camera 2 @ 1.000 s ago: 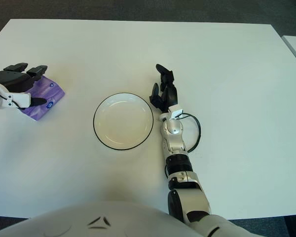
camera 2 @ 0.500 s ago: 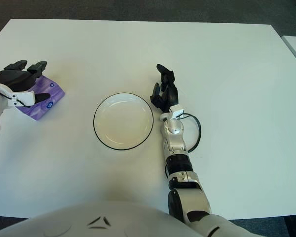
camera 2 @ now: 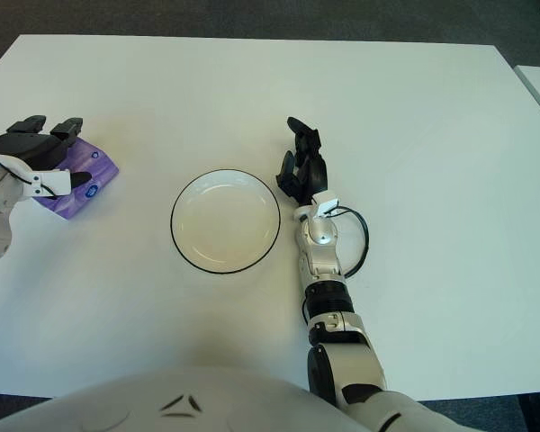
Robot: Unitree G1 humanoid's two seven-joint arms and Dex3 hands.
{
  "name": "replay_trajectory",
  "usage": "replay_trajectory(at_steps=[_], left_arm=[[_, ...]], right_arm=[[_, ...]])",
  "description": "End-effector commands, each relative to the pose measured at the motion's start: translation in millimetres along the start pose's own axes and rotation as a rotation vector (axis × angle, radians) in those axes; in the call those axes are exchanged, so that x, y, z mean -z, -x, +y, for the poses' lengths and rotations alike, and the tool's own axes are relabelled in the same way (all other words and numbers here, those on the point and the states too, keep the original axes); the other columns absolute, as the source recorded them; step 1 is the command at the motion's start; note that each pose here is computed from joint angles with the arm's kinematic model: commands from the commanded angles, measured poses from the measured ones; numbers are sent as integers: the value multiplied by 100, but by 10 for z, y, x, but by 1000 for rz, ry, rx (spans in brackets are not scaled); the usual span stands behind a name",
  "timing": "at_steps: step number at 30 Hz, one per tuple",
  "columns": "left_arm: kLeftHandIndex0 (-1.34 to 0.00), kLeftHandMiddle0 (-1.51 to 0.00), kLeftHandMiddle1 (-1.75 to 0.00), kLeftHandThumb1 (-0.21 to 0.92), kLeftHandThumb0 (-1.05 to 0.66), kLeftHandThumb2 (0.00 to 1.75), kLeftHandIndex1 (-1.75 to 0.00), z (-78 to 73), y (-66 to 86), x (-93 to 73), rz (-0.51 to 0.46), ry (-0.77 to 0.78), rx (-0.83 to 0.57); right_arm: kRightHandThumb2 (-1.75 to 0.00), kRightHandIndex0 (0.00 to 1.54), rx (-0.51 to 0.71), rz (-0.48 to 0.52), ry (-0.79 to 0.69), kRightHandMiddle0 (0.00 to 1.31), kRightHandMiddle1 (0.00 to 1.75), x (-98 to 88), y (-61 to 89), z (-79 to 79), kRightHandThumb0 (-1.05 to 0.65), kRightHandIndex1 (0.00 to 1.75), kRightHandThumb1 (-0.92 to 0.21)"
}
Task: Put the tissue paper into the plate.
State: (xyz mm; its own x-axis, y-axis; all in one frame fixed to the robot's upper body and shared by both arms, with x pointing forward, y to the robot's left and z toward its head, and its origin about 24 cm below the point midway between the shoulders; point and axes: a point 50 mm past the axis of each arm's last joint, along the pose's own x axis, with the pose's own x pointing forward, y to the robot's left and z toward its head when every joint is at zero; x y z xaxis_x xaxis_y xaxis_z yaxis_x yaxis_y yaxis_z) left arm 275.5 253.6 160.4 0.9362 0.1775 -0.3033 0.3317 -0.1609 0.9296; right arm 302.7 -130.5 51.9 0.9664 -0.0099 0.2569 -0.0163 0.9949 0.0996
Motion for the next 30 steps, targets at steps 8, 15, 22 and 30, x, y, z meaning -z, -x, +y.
replay_trajectory(at_steps=[8,15,22,30], left_arm=[[0,-23,-12,92,-105,112,0,46,12,-42,83,-81,43],[0,-42,-26,92,-105,115,0,48,11,-44,102,-100,73],[0,-50,-57,92,-105,115,0,50,16,-29,110,-118,143],[0,-48,-65,92,-105,120,0,39,9,-8,114,-162,147]], right_arm=[[-83,24,76,264,8,0,74,484,427,-231,-66,0,-92],[-84,24,76,264,11,0,71,486,428,-244,-67,0,-92],[-83,24,80,272,3,0,71,493,429,-252,-66,0,-92],[-83,25,79,274,-5,0,73,495,423,-250,-65,0,-92]])
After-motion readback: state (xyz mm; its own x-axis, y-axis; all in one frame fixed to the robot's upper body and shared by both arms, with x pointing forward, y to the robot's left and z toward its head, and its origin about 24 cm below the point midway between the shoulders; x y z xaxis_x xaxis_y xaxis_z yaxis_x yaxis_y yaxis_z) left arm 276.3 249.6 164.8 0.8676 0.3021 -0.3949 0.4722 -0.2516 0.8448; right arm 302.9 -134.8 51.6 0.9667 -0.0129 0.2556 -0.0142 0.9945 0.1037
